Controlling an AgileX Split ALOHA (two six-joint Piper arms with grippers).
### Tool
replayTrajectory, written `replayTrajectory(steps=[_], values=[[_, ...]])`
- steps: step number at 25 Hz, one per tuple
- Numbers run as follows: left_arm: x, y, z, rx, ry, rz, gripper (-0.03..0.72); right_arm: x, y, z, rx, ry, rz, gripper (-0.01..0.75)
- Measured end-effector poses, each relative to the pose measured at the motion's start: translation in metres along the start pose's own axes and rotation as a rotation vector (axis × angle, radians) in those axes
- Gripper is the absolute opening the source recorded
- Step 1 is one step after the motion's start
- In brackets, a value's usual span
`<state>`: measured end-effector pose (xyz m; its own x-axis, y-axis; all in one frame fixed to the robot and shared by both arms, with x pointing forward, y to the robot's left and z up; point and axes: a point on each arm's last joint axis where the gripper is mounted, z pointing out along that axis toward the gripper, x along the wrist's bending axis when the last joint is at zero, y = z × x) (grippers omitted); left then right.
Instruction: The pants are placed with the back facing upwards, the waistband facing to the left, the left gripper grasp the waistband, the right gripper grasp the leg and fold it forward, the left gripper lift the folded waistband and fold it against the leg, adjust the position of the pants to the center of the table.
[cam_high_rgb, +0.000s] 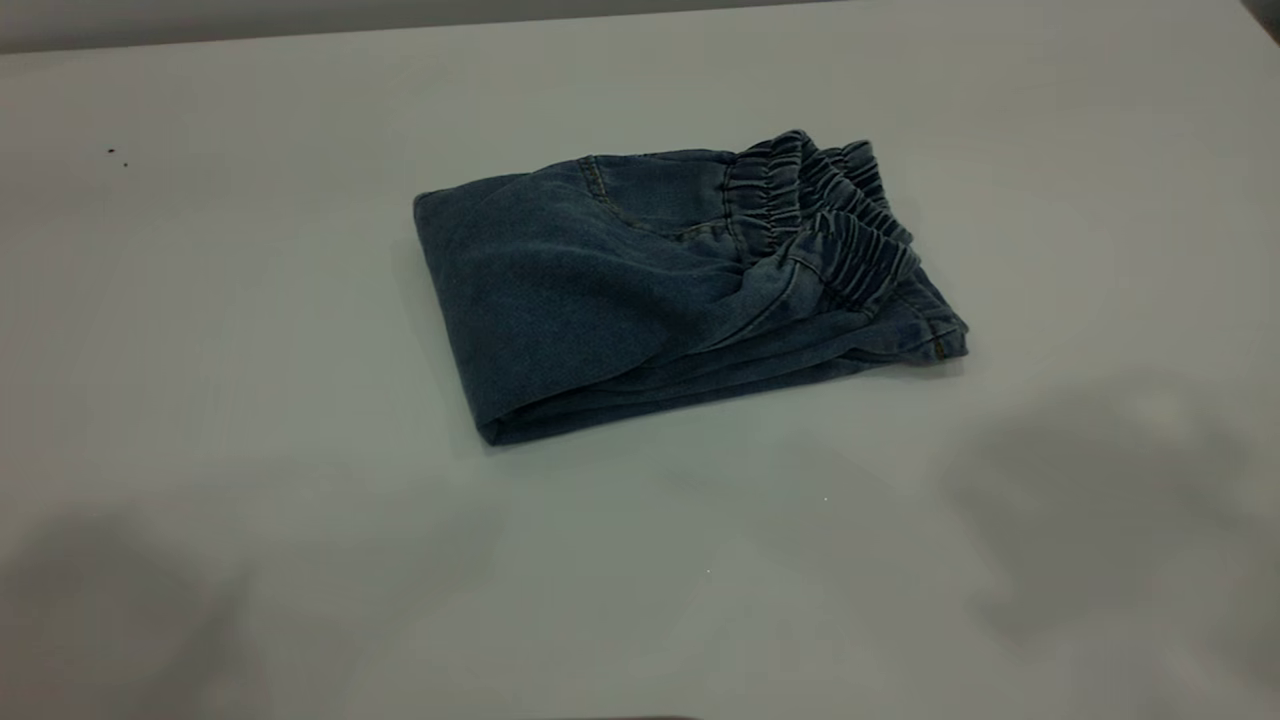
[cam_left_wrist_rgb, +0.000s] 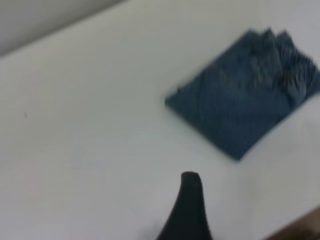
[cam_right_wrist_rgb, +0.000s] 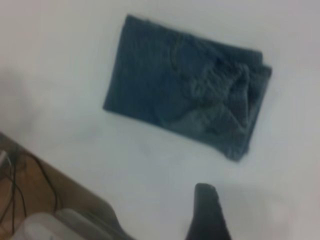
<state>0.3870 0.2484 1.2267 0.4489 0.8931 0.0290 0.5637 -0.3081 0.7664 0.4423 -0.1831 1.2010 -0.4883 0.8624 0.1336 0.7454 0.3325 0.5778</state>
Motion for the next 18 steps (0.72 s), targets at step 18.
replayTrajectory(steps=[18], values=[[-0.018,-0.202,0.042,0.308,0.038,-0.096,0.59,-0.017,-0.21,0.038,0.099,-0.052,0.015,0.423]])
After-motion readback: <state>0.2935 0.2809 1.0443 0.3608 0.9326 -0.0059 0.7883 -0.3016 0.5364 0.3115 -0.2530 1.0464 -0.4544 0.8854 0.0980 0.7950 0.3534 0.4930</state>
